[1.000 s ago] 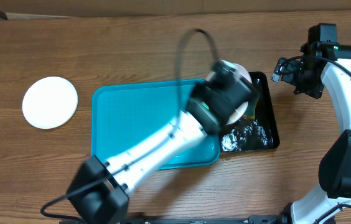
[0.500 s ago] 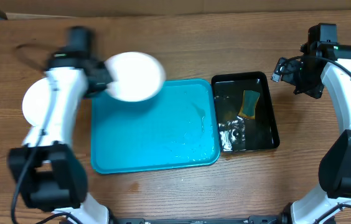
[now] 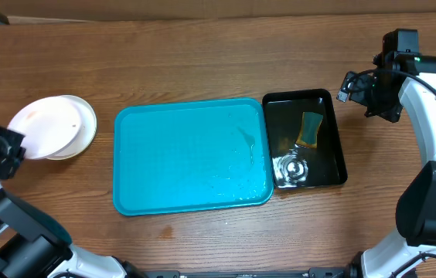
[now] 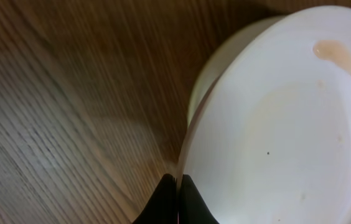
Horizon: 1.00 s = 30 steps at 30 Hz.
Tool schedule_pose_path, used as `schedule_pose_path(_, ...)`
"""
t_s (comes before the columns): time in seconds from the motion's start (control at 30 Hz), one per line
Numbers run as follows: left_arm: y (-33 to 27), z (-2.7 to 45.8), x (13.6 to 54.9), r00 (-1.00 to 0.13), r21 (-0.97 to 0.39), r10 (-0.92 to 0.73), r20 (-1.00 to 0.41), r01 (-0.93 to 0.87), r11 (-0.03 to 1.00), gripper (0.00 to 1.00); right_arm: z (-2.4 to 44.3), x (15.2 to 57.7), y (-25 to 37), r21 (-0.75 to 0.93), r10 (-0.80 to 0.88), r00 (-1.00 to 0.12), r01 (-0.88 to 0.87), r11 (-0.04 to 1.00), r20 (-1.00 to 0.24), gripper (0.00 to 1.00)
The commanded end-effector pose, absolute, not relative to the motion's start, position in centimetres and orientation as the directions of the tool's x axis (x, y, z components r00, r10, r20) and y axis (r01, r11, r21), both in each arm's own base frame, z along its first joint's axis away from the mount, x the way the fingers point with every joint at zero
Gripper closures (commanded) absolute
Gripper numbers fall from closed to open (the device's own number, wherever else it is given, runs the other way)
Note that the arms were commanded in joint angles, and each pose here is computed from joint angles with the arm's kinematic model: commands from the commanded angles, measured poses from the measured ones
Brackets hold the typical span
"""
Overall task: Clean dirty plates on tray and stack at the side
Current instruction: 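Carry the white plate left and lower it onto the plate stack, then release the plate and raise the left gripper away from the stack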
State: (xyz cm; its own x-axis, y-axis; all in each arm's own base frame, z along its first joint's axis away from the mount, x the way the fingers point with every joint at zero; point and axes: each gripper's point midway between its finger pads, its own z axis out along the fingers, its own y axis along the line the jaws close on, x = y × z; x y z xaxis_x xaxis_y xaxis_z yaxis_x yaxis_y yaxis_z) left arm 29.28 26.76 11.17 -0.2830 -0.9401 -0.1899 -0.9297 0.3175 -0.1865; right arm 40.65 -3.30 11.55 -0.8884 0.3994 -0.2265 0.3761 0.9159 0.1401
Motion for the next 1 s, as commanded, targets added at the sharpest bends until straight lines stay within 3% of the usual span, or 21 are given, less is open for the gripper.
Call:
schedule_pose_path(0.0,26.8,9.4,28.8,-0.257,-0.206,-0.953,-0.161,-0.935,0.287,0.96,13.1,41.4,-3.4,0.152,0.401,-0.876,0.373,0.915,-0.269,0.00)
schedule_pose_path(0.17,26.9,7.7,29.5,-0.260,-0.225,-0.945,-0.196,-0.926,0.302,0.95,13.1,41.3,-3.4,0.151,0.401,-0.876,0.373,0.915,-0.269,0.00)
schedule_pose_path(0.2,26.9,7.5,29.7,-0.261,-0.229,-0.944,-0.203,-0.924,0.305,0.91,13.1,41.3,-3.4,0.151,0.401,-0.876,0.373,0.915,-0.269,0.00)
schedule_pose_path(0.23,27.0,7.5,29.9,-0.261,-0.236,-0.942,-0.211,-0.922,0.309,0.81,13.1,41.3,-3.4,0.151,0.401,-0.876,0.373,0.915,-0.269,0.00)
schedule_pose_path(0.27,27.1,7.6,30.2,-0.262,-0.247,-0.940,-0.216,-0.917,0.313,0.47,13.1,41.3,-3.4,0.152,0.402,-0.875,0.373,0.915,-0.269,0.00)
schedule_pose_path(0.3,27.0,7.8,30.8,-0.264,-0.274,-0.939,-0.219,-0.907,0.319,0.07,13.1,41.3,-3.4,0.151,0.401,-0.876,0.373,0.915,-0.269,0.00)
schedule_pose_path(0.33,26.7,8.0,31.3,-0.269,-0.307,-0.940,-0.211,-0.894,0.325,0.00,13.1,41.3,-3.4,0.151,0.401,-0.876,0.373,0.915,-0.269,0.00)
schedule_pose_path(0.57,21.0,10.4,36.0,-0.472,-0.596,-0.870,-0.140,-0.662,0.455,0.00,13.1,41.4,-3.4,0.152,0.402,-0.875,0.373,0.915,-0.269,0.00)
schedule_pose_path(0.73,17.9,10.2,36.7,-0.544,-0.595,-0.832,-0.107,-0.636,0.492,0.04,13.1,41.3,-3.4,0.151,0.401,-0.876,0.373,0.915,-0.269,0.00)
schedule_pose_path(0.83,14.8,10.1,37.7,-0.637,-0.587,-0.762,-0.118,-0.574,0.571,0.11,13.1,41.4,-3.4,0.152,0.401,-0.876,0.373,0.915,-0.269,0.00)
schedule_pose_path(0.97,9.6,10.0,39.4,-0.765,-0.569,-0.623,-0.161,-0.444,0.692,0.11,13.1,41.3,-3.4,0.151,0.401,-0.876,0.373,0.915,-0.269,0.00)
